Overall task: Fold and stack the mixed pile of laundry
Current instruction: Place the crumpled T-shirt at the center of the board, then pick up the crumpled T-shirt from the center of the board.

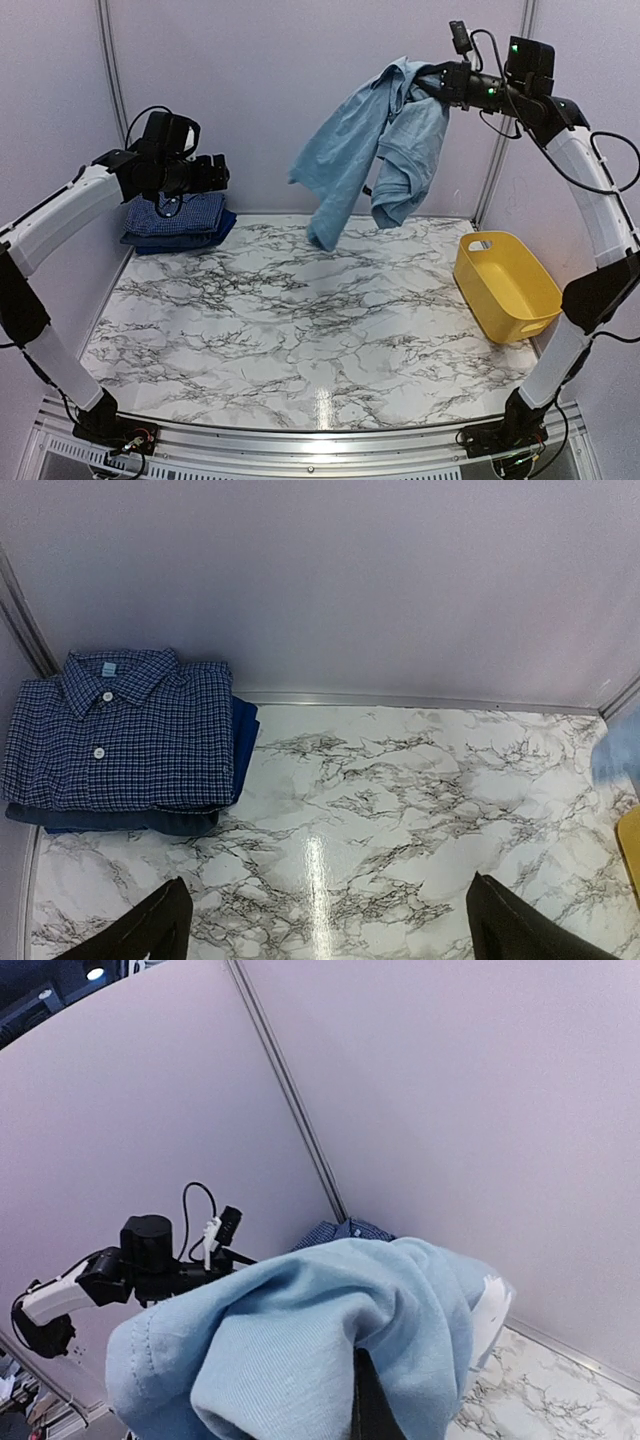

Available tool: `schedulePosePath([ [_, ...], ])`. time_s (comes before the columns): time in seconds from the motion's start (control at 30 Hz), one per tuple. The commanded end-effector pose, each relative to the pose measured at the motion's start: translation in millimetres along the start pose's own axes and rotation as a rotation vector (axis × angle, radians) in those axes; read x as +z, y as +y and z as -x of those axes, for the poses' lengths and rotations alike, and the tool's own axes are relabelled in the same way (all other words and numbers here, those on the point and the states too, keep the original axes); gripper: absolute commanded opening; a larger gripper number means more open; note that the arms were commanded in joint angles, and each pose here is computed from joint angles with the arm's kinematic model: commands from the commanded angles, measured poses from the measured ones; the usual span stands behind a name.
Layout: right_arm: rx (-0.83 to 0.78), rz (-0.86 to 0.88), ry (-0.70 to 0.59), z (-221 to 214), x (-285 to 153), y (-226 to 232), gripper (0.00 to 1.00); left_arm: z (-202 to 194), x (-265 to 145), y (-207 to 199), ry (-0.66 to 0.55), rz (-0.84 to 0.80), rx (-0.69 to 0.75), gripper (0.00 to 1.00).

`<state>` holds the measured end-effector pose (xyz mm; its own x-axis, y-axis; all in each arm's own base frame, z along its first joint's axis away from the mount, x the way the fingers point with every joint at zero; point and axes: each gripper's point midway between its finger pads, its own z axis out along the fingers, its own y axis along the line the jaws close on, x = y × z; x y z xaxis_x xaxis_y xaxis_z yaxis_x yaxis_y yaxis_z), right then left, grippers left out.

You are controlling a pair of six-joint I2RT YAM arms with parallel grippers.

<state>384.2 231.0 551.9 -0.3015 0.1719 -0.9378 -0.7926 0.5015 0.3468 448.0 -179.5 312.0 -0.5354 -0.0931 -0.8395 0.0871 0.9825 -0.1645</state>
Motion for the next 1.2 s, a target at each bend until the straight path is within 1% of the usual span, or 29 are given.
schedulePosePath([
  [0.0,-0.009,-0.128,0.029,-12.8,-14.6,-31.5,0.33,0.4,-27.0,24.9,-0.032,0.067,-0.045,0.99],
  [0.03,0.014,-0.300,0.078,-33.2,-22.4,-72.9,0.61,-2.5,-31.7,29.6,-0.032,0.077,-0.049,0.99],
  [0.07,0.047,-0.463,0.145,-57.5,-35.4,-112.5,0.81,-6.2,-35.7,33.6,-0.031,0.081,-0.052,0.99],
  [0.1,0.085,-0.543,0.217,-81.1,-45.2,-138.6,0.95,-11.7,-37.9,36.6,-0.023,0.081,-0.046,0.99],
  [0.13,0.117,-0.591,0.275,-100.6,-51.0,-153.4,0.98,-18.1,-38.5,37.1,-0.009,0.075,-0.032,0.99],
  [0.2,0.144,-0.598,0.348,-133.8,-50.1,-157.0,0.98,-36.2,-35.9,35.1,0.036,0.045,0.008,0.99],
  [0.3,0.174,-0.525,0.417,-182.4,-41.2,-135.8,0.95,-74.1,-29.4,25.7,0.136,-0.040,0.043,0.99],
  [0.4,0.235,-0.463,0.525,-233.6,-42.1,-113.2,0.87,-113.0,-31.9,5.9,0.234,-0.160,0.068,0.99],
  [0.47,0.267,-0.438,0.593,-271.0,-47.0,-99.1,0.83,-142.6,-37.5,-16.0,0.282,-0.257,0.114,0.99],
  [0.57,0.328,-0.421,0.675,-314.6,-55.7,-81.4,0.77,-195.0,-48.0,-54.1,0.393,-0.393,0.203,0.98],
  [0.63,0.332,-0.432,0.715,-335.1,-61.2,-77.2,0.75,-227.6,-55.6,-77.3,0.458,-0.470,0.252,0.94],
  [0.73,0.331,-0.447,0.785,-365.9,-66.9,-80.6,0.71,-270.6,-59.5,-103.1,0.531,-0.504,0.348,0.88],
  [0.8,0.321,-0.448,0.839,-387.7,-67.3,-85.6,0.70,-289.9,-56.6,-117.5,0.568,-0.497,0.386,0.83],
  [0.87,0.313,-0.450,0.876,-407.1,-65.3,-94.3,0.70,-306.0,-49.5,-130.7,0.587,-0.467,0.425,0.82],
  [0.93,0.305,-0.455,0.919,-420.5,-62.0,-103.0,0.73,-316.8,-36.8,-141.9,0.599,-0.417,0.441,0.83],
  [1.0,0.284,-0.474,0.963,-431.7,-61.3,-112.9,0.75,-329.7,-19.6,-139.1,0.631,-0.321,0.433,0.80],
  [1.07,0.272,-0.476,1.004,-446.4,-62.2,-119.9,0.76,-345.5,-1.8,-127.0,0.665,-0.218,0.427,0.72],
  [1.13,0.267,-0.483,1.046,-460.8,-65.5,-125.2,0.76,-350.3,9.5,-104.5,0.689,-0.110,0.422,0.60],
  [1.17,0.265,-0.481,1.063,-466.3,-66.7,-126.6,0.75,-349.0,14.3,-90.5,0.699,-0.063,0.397,0.54],
])
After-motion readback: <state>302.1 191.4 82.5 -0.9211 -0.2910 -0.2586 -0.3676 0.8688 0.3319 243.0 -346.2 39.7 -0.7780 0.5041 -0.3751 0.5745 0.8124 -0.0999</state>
